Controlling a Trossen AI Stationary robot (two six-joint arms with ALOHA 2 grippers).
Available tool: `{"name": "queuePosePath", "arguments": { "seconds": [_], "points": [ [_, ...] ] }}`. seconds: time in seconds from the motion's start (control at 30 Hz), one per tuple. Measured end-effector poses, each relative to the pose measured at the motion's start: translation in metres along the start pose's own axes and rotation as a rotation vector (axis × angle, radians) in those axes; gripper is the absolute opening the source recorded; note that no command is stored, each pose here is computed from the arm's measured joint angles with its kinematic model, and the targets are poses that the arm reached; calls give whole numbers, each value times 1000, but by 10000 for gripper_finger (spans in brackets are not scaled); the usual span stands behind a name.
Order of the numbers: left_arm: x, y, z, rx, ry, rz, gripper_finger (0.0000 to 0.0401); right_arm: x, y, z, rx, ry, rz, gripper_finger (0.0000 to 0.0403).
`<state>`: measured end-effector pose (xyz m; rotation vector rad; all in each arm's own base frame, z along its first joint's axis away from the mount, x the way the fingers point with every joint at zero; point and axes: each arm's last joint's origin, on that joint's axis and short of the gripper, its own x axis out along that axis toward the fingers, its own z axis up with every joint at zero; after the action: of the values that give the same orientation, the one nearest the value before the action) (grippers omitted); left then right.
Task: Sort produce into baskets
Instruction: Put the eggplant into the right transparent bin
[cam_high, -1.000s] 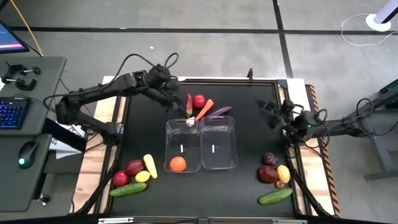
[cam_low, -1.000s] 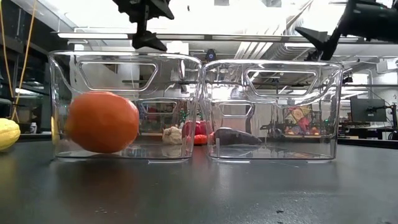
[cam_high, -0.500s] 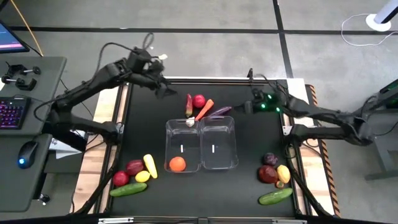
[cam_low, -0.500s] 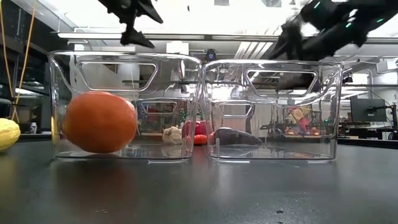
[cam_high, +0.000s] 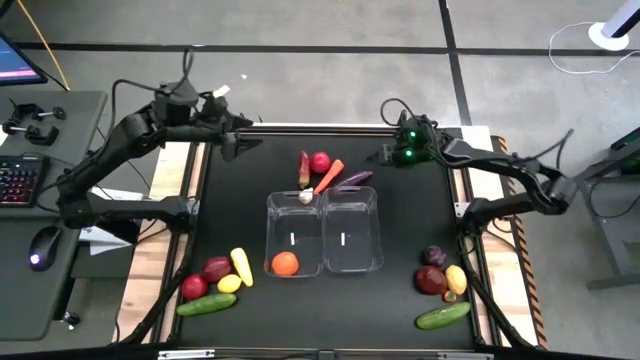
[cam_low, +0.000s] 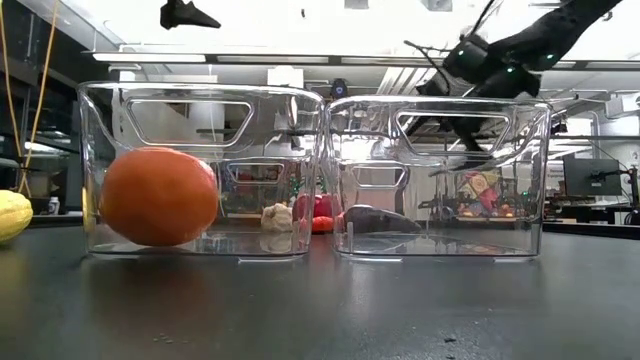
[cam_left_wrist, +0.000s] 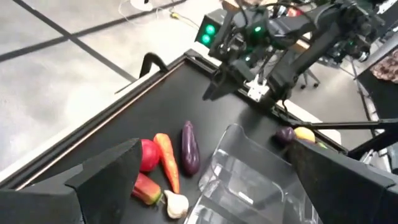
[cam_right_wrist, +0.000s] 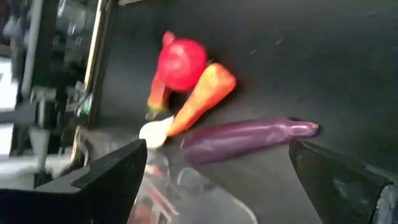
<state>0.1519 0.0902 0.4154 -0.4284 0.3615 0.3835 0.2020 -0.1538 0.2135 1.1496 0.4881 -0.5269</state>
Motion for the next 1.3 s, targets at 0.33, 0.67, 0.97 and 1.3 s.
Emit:
{"name": "queuePosePath", "arguments": {
  "seconds": [0.33, 0.67, 0.97, 1.3],
  "points": [
    [-2, -1, -1, -12, -12, 27, 397, 33, 16, 40, -250, 309, -268, 387],
    [-2, -1, -1, -19, -11, 27, 397, 64, 16, 59, -686, 606, -306, 387],
    [-2, -1, -1, -4, -12, 27, 397, 90, 12, 48, -993, 726, -270, 382],
    [-2, -1, -1, 0, -12, 28, 397, 106, 32, 22, -1400, 776, -220, 323]
  ]
}}
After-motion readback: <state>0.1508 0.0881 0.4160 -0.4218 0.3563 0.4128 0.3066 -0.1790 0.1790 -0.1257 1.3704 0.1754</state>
